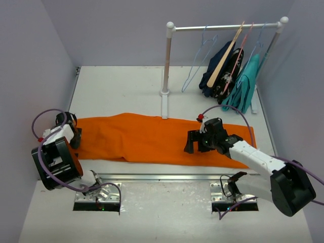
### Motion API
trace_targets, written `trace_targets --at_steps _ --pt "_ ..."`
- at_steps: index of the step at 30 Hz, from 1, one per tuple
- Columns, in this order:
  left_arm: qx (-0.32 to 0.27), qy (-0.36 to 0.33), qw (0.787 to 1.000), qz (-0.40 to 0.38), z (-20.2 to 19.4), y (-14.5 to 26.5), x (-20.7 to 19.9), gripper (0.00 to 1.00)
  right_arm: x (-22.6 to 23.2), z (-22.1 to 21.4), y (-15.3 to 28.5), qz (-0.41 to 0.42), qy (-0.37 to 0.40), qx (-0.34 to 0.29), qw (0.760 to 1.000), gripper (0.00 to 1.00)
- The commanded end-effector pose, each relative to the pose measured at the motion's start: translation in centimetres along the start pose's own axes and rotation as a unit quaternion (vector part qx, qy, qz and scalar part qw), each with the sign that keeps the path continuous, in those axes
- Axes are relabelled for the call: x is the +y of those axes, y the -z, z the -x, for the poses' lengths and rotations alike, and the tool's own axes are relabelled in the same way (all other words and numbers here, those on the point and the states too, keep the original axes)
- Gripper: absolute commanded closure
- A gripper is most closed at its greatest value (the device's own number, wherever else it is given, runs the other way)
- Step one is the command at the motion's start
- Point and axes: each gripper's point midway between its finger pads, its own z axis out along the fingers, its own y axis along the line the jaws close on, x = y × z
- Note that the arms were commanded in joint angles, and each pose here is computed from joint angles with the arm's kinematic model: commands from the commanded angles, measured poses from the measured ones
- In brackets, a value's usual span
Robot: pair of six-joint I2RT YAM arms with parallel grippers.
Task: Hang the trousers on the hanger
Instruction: Fold the trousers at the center of the board.
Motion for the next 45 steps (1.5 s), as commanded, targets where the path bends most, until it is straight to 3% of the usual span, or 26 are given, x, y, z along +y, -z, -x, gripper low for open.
trace_targets --at_steps 1,5,11,18,22,23,25,28,29,30,33,39,45 --pt "-0.065 0.018 0.997 0.031 4.8 2.9 0.6 0.00 0.9 0.9 0.3 0.024 0.016 -0.021 0.999 0.01" --pt "-0.063 0.019 0.997 0.032 5.4 2.1 1.1 0.00 1.0 0.8 0.5 0.026 0.019 -0.022 0.999 0.01" --pt "-0.010 0.052 0.998 0.017 4.1 -1.8 0.7 0.00 1.3 1.0 0.8 0.035 0.023 -0.030 0.999 0.01" --pt "-0.011 0.067 0.998 0.001 2.5 -4.3 0.6 0.00 1.8 0.9 1.0 0.052 0.028 -0.032 0.998 0.01" --pt "-0.007 0.055 0.998 0.016 2.1 -5.7 0.7 0.09 1.8 1.0 1.2 0.053 0.031 -0.039 0.997 0.01" --pt "0.001 0.050 0.999 0.019 1.6 -6.3 0.7 0.13 1.8 1.1 1.2 0.053 0.032 -0.042 0.997 0.01" --pt "0.001 0.044 0.999 0.010 1.3 -6.7 0.5 0.31 1.7 1.0 1.3 0.050 0.034 -0.043 0.997 0.01" --pt "0.000 0.038 0.999 -0.010 1.3 -6.7 -0.2 0.83 1.4 1.1 1.3 0.042 0.035 -0.047 0.997 0.01" --pt "0.000 0.036 0.999 -0.016 1.4 -6.5 -0.4 0.95 1.4 1.1 1.2 0.041 0.035 -0.047 0.997 0.01" --pt "-0.003 0.035 0.999 -0.021 1.7 -6.3 -0.7 1.00 1.3 1.1 1.2 0.040 0.035 -0.047 0.997 0.01" --pt "-0.020 0.031 0.998 -0.059 2.9 -4.6 -2.5 1.00 1.0 1.0 0.8 0.030 0.033 -0.037 0.998 0.01" --pt "-0.083 -0.033 0.978 -0.191 4.4 3.5 -9.0 1.00 -2.3 1.0 -0.6 -0.079 0.003 -0.011 0.997 0.01" --pt "-0.158 -0.060 0.913 -0.370 6.7 16.5 -12.4 1.00 -4.1 0.6 -3.0 -0.178 -0.027 0.038 0.983 0.01"
